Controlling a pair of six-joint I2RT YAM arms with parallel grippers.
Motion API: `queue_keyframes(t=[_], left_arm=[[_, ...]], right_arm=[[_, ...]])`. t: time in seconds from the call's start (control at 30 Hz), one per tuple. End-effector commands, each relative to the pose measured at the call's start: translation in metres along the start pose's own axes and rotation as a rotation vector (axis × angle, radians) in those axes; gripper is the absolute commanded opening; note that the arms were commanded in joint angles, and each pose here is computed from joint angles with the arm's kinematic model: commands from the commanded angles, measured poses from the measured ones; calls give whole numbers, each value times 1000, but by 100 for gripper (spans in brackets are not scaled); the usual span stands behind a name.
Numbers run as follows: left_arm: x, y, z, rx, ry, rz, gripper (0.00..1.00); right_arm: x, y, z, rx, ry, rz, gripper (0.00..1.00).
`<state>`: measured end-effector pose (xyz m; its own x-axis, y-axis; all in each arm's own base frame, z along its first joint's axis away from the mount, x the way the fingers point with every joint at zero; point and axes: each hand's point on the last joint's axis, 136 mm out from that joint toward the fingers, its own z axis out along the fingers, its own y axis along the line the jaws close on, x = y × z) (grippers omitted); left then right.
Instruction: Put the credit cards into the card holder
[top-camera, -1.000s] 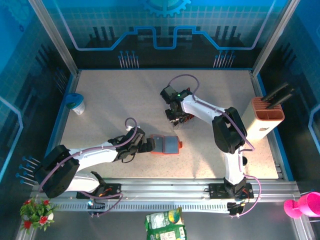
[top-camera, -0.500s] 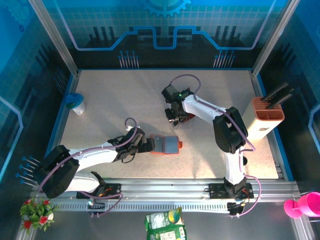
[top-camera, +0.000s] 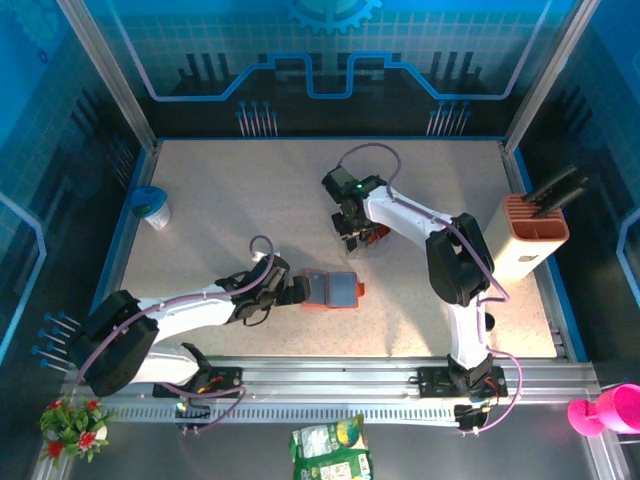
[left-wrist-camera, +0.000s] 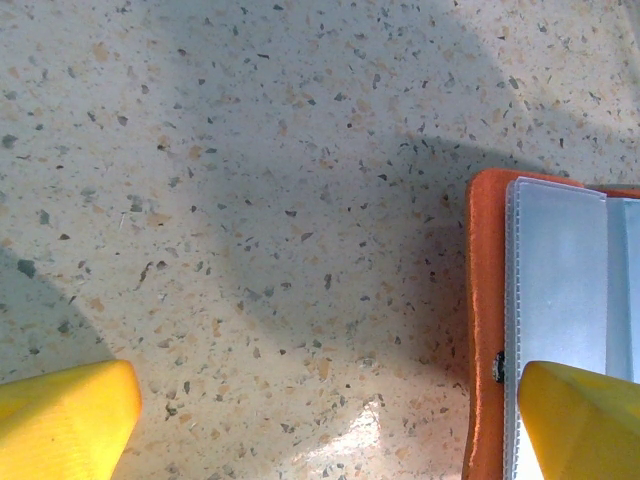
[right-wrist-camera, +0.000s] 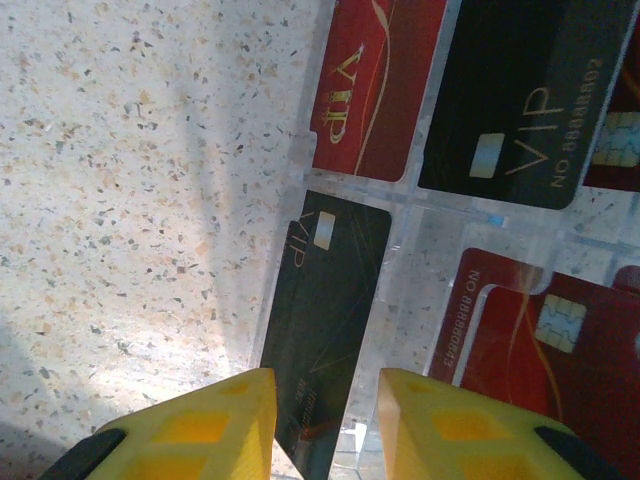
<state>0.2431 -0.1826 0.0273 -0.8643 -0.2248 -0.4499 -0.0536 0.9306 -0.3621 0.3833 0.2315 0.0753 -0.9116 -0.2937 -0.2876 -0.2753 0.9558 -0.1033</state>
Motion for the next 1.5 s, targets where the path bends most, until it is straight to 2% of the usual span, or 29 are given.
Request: queue_keyframes(t=[0.0, 0.53, 1.07, 1.3, 1.47], left_arm=[[11, -2, 6, 39, 38, -8, 99], [11, -2, 7, 39, 36, -10, 99], [12, -1, 6, 37, 38, -7, 99], [12, -1, 6, 38, 38, -9, 99], [12, -1, 6, 38, 38, -8, 99]], right_arm=[[7, 0, 11, 33, 47, -29, 34], [2, 14, 10, -42, 41, -1, 29], [-4, 7, 8, -96, 29, 70, 25], [-5, 6, 8, -106, 30, 79, 17], [-6, 5, 3, -118, 20, 85, 7]])
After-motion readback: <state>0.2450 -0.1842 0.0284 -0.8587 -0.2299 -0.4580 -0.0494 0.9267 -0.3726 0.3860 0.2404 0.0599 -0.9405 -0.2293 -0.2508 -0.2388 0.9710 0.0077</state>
